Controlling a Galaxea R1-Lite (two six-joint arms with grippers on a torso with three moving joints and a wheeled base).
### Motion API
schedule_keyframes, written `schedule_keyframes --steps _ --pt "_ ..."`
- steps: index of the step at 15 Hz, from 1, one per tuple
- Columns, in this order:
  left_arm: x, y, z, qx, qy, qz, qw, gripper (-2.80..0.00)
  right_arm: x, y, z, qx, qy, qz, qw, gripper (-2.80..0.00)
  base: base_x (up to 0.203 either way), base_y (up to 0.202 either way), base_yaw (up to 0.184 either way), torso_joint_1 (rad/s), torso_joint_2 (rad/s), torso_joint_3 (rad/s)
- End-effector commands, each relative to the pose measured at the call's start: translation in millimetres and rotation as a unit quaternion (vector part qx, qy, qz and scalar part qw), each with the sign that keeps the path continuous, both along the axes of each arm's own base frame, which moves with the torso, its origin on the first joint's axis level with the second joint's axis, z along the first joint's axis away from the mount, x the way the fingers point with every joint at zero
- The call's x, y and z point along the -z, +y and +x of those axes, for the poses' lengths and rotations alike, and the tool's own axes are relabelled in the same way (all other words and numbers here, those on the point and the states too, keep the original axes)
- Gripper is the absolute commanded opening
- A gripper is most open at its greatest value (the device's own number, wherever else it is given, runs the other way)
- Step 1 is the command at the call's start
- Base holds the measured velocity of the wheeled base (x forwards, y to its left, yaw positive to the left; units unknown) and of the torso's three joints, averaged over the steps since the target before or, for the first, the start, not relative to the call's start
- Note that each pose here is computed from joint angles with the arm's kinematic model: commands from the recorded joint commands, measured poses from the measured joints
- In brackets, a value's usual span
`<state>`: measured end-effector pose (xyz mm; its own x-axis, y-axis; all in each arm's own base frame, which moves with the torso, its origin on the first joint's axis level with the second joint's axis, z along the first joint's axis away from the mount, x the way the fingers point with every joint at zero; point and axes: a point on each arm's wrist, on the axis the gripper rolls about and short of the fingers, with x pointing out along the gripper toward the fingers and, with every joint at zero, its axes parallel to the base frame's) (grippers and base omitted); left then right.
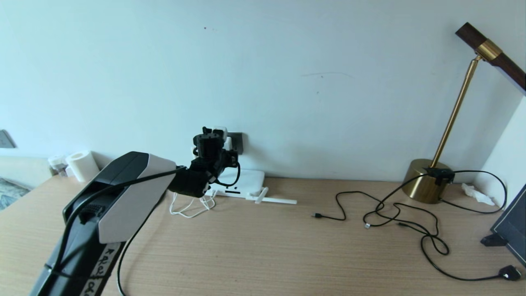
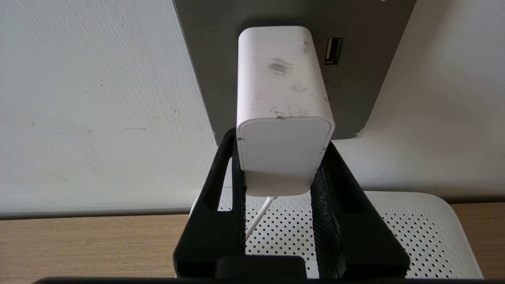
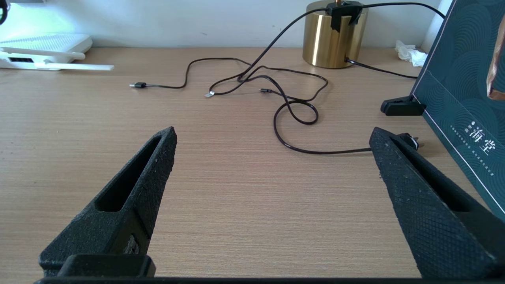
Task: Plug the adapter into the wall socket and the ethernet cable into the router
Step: Hand it to the other hand
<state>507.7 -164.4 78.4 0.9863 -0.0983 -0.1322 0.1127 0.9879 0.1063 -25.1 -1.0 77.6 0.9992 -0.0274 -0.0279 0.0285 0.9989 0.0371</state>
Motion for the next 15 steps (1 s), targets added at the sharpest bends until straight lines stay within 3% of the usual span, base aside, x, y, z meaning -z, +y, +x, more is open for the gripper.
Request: schedule_keyframes --steps 1,15 --pt "0.0 0.1 0.4 -0.001 -0.003 0.000 1.0000 -2.80 -0.1 0.0 0.0 0.000 0.000 0.000 1.000 0.00 0.000 0.000 0.000 0.000 0.00 0.000" --pt "1.4 -1.6 0.1 0.000 -0.002 -0.001 1.0000 -2.80 -0.1 0.0 0.0 0.000 0.000 0.000 1.000 0.00 0.000 0.000 0.000 0.000 0.00 0.000"
